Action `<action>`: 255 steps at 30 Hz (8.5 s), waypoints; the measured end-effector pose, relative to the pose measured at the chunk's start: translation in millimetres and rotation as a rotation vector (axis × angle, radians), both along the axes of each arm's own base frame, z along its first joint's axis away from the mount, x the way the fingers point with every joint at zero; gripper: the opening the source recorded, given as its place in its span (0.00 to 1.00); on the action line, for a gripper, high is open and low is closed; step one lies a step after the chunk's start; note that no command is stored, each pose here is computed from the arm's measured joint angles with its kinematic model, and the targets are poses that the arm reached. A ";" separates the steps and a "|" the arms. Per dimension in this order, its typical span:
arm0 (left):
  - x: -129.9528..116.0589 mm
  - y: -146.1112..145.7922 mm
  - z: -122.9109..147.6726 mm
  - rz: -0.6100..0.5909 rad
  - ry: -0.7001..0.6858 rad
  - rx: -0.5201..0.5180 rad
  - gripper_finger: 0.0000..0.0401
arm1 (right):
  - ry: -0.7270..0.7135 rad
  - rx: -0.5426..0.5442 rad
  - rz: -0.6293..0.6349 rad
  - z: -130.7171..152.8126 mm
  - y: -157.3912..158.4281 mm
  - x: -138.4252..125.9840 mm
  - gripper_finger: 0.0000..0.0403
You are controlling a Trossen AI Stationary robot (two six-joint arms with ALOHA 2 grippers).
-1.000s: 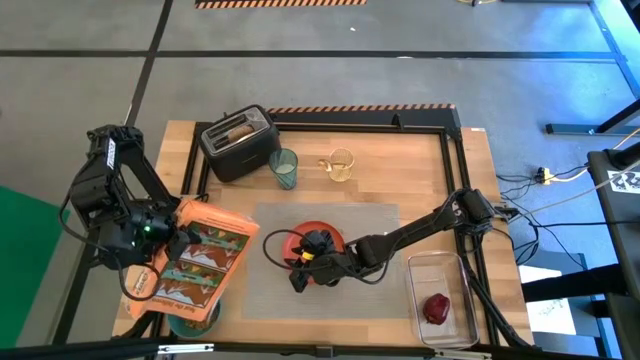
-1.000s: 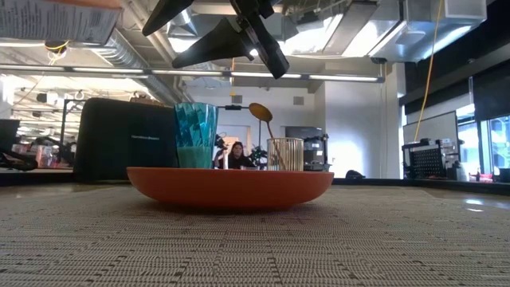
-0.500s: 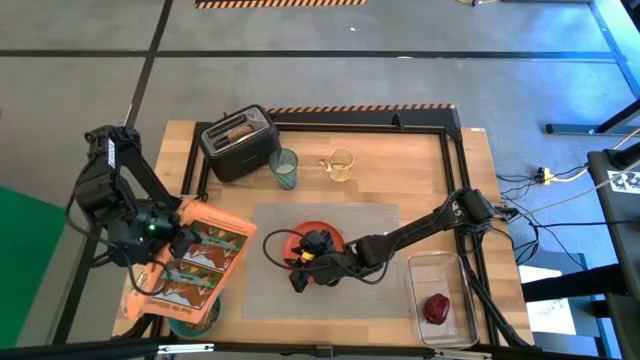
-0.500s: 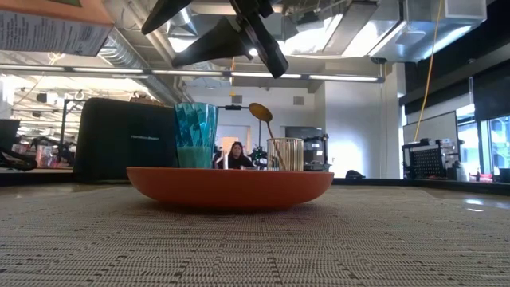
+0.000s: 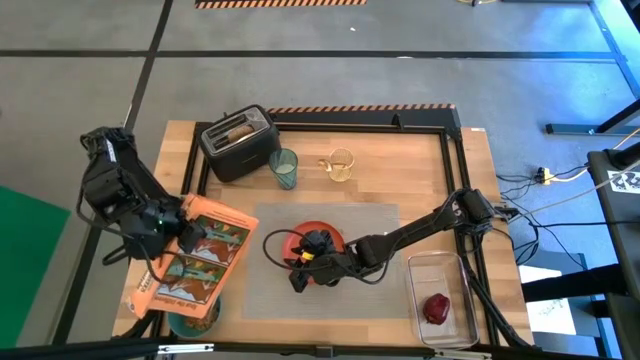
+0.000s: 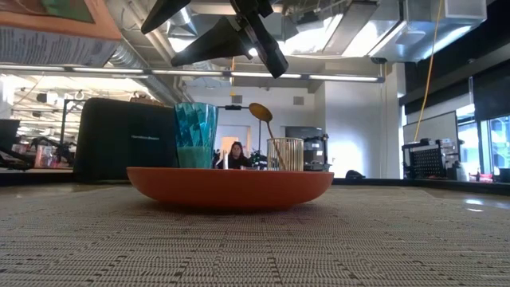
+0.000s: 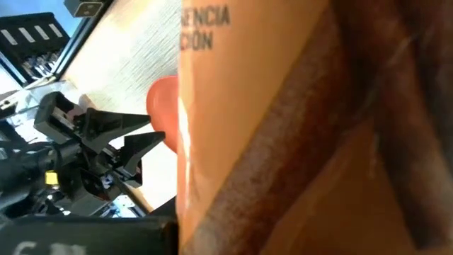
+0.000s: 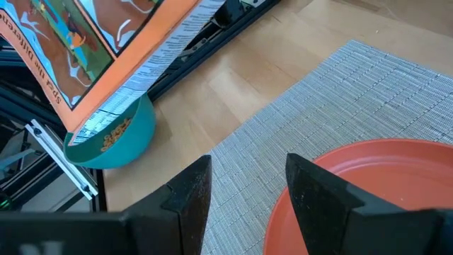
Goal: Arrange a breakfast setting
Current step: Pour the cereal into the green bowl, then put the blue bowl to the left of the orange plate
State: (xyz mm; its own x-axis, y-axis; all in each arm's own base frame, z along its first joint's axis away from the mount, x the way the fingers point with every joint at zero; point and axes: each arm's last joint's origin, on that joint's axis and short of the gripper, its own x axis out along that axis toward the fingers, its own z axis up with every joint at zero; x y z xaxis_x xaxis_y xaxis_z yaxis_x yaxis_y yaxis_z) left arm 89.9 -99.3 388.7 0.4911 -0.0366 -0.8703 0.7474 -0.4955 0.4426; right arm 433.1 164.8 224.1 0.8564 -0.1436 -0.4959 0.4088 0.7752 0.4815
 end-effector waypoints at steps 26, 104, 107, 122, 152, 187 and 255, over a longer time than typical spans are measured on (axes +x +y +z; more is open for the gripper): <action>20.9 24.1 -1.2 0.177 0.106 -0.092 0.28 | 0.000 0.000 0.000 0.0 0.0 0.0 0.43; 221.7 169.3 51.5 1.054 -0.690 -2.006 0.28 | -0.509 -0.752 -0.179 304.5 -182.4 -295.8 0.69; 232.0 180.9 41.7 1.099 -0.697 -2.019 0.28 | -0.586 -0.777 -0.174 312.3 -186.2 -324.8 0.71; 267.2 197.3 12.6 0.909 -0.609 -1.918 0.28 | -0.502 -0.705 0.089 295.4 -205.1 -308.8 0.80; 262.0 192.9 9.8 1.113 -0.654 -1.899 0.62 | -0.341 -0.713 0.203 269.7 -218.1 -269.5 0.00; 183.2 120.9 34.6 1.530 -0.665 -1.652 0.75 | 0.054 -0.804 -0.441 47.8 -226.0 -307.7 0.00; 90.3 -18.8 -60.1 2.249 0.232 -0.936 0.71 | -0.623 -0.477 -0.132 158.8 -217.4 -283.9 0.64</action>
